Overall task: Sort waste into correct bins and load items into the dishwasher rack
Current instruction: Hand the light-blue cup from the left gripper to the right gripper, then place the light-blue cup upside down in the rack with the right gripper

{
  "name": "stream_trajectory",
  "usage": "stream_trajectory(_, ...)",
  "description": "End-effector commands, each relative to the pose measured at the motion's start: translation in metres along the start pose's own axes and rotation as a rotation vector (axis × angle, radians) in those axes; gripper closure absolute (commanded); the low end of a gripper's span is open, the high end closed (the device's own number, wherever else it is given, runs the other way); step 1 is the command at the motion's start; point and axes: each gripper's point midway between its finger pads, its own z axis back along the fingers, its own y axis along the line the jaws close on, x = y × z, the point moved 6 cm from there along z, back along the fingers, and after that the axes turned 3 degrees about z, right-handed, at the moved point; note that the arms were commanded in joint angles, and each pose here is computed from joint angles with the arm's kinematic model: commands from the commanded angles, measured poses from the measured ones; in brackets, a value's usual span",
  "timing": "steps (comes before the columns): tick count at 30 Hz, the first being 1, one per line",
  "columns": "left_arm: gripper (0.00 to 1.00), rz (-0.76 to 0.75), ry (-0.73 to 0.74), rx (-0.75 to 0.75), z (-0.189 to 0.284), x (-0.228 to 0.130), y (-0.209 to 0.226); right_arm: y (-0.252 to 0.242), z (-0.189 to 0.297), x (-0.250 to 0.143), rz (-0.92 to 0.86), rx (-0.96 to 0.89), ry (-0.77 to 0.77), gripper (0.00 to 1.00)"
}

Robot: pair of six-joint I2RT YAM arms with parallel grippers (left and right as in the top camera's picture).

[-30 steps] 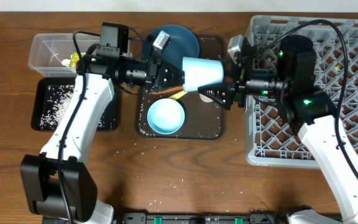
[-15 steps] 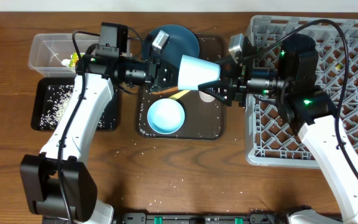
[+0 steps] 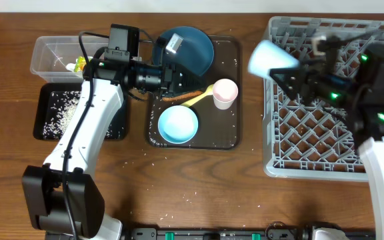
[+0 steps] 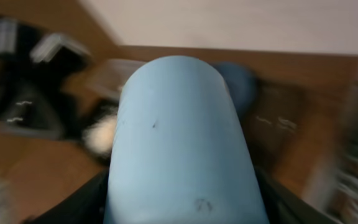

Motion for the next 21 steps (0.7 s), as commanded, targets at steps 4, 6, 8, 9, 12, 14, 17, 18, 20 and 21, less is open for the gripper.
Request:
stream_trajectory(4, 0.75, -0.022, -0.105, 0.27, 0.004, 0.013, 0.023, -0.03, 0.044, -0.008, -0.042, -0.538, 0.03, 0.48)
stream_trajectory(6, 0.75, -0.019, -0.121, 0.334, 0.004, 0.014, 0.031, -0.033, 0.05, -0.014, -0.095, -0.603, 0.07, 0.52)
stream_trajectory(8, 0.75, -0.014, -0.137, 0.411, 0.003, 0.014, 0.041, -0.036, 0.056, -0.022, -0.141, -0.66, 0.119, 0.54)
stream_trajectory(9, 0.75, -0.006, -0.145, 0.462, 0.003, 0.013, 0.047, -0.036, 0.059, -0.027, -0.156, -0.682, 0.148, 0.54)
stream_trajectory(12, 0.75, 0.025, -0.16, 0.632, 0.006, 0.008, 0.064, -0.035, 0.063, -0.04, -0.181, -0.698, 0.235, 0.55)
stream_trajectory(14, 0.75, 0.048, -0.156, 0.744, 0.009, 0.002, 0.073, -0.034, 0.063, -0.046, -0.191, -0.695, 0.292, 0.55)
stream_trajectory(17, 0.75, 0.069, -0.144, 0.903, 0.013, -0.007, 0.084, -0.036, 0.058, -0.052, -0.197, -0.685, 0.362, 0.55)
stream_trajectory(18, 0.75, 0.073, -0.138, 0.951, 0.014, -0.01, 0.087, -0.037, 0.055, -0.055, -0.204, -0.68, 0.39, 0.55)
stream_trajectory(20, 0.75, 0.076, -0.129, 1.033, 0.017, -0.015, 0.091, -0.041, 0.047, -0.06, -0.215, -0.67, 0.437, 0.55)
stream_trajectory(21, 0.75, 0.077, -0.124, 1.069, 0.018, -0.017, 0.093, -0.042, 0.042, -0.063, -0.22, -0.663, 0.467, 0.54)
